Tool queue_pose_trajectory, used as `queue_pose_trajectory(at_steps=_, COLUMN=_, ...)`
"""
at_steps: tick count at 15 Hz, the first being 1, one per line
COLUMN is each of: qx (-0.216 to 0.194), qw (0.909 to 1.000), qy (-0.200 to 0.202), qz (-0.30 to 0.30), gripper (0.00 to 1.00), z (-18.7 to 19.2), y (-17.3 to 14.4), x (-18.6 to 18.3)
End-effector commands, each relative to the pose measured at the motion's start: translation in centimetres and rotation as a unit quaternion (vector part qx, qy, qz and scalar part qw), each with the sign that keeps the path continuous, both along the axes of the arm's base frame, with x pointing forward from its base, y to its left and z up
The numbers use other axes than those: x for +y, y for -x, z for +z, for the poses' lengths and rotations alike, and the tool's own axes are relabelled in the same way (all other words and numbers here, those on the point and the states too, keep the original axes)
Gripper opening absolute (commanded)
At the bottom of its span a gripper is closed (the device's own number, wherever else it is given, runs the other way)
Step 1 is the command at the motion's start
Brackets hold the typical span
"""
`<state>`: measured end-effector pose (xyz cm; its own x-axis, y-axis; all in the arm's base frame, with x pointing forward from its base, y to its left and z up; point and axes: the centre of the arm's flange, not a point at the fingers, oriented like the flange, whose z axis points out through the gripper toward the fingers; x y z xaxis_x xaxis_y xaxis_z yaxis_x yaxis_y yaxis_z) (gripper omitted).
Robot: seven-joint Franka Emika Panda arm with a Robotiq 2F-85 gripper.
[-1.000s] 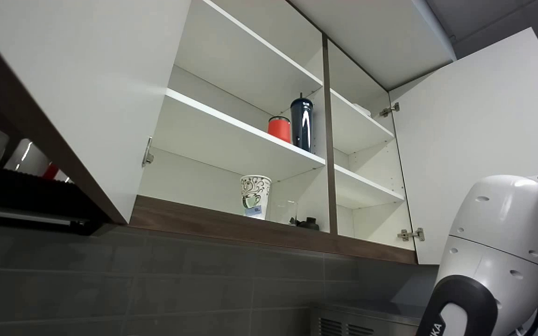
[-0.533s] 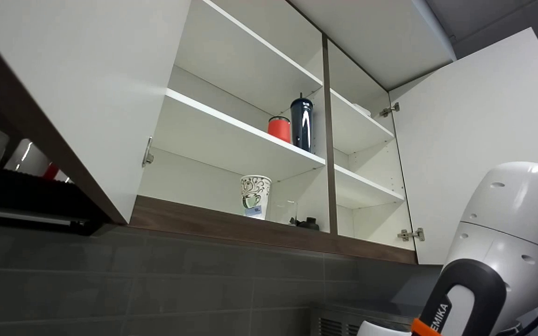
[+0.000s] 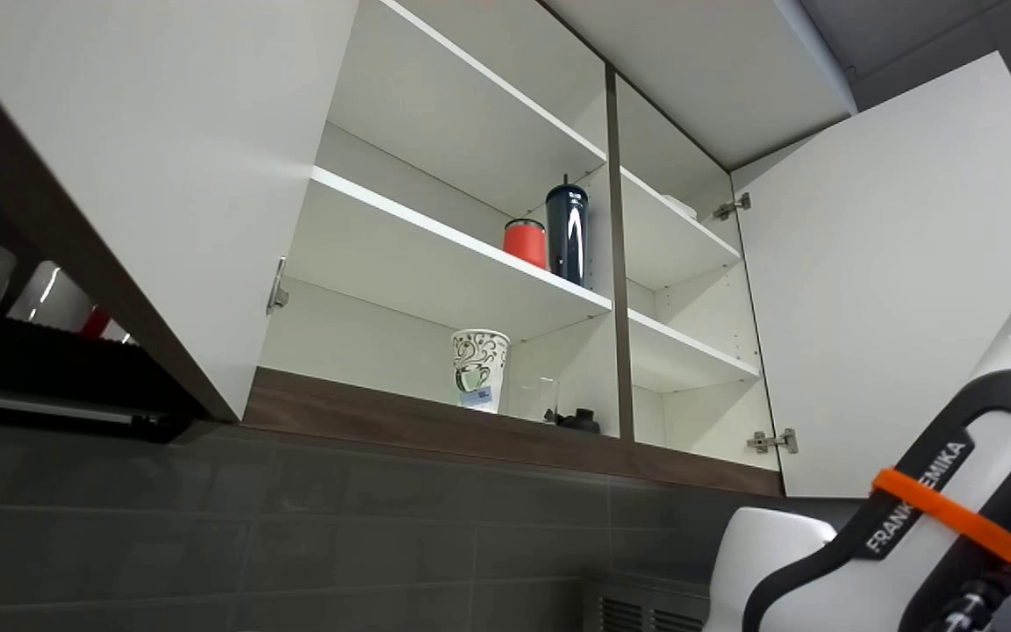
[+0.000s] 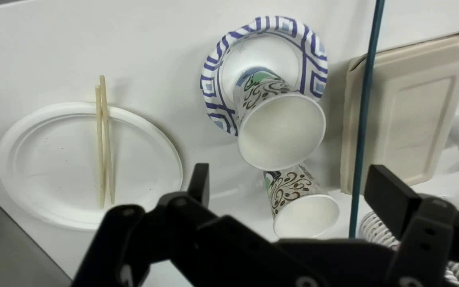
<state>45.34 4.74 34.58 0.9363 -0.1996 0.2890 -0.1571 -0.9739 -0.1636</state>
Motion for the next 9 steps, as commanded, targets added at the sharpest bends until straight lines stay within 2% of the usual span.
queue_pose_trajectory(at_steps=1, qx=-0.003, qw=0.9994, qy=-0.006, qz=0.034, gripper=1.00, z=4.0, y=4.5, x=-0.4)
queue_pose_trajectory(at_steps=2, qx=-0.002, qw=0.9998, qy=0.000, qz=0.018, gripper=1.00, z=2.1, y=1.6, x=0.0)
queue_pose_trajectory(at_steps=5, qx=-0.011, qw=0.9996, qy=0.000, qz=0.027, gripper=1.00, z=3.8, y=3.1, x=0.1)
queue_pose_trajectory(at_steps=9, qx=-0.009, qw=0.9995, qy=0.001, qz=0.029, gripper=1.00, z=3.6, y=3.4, x=0.0)
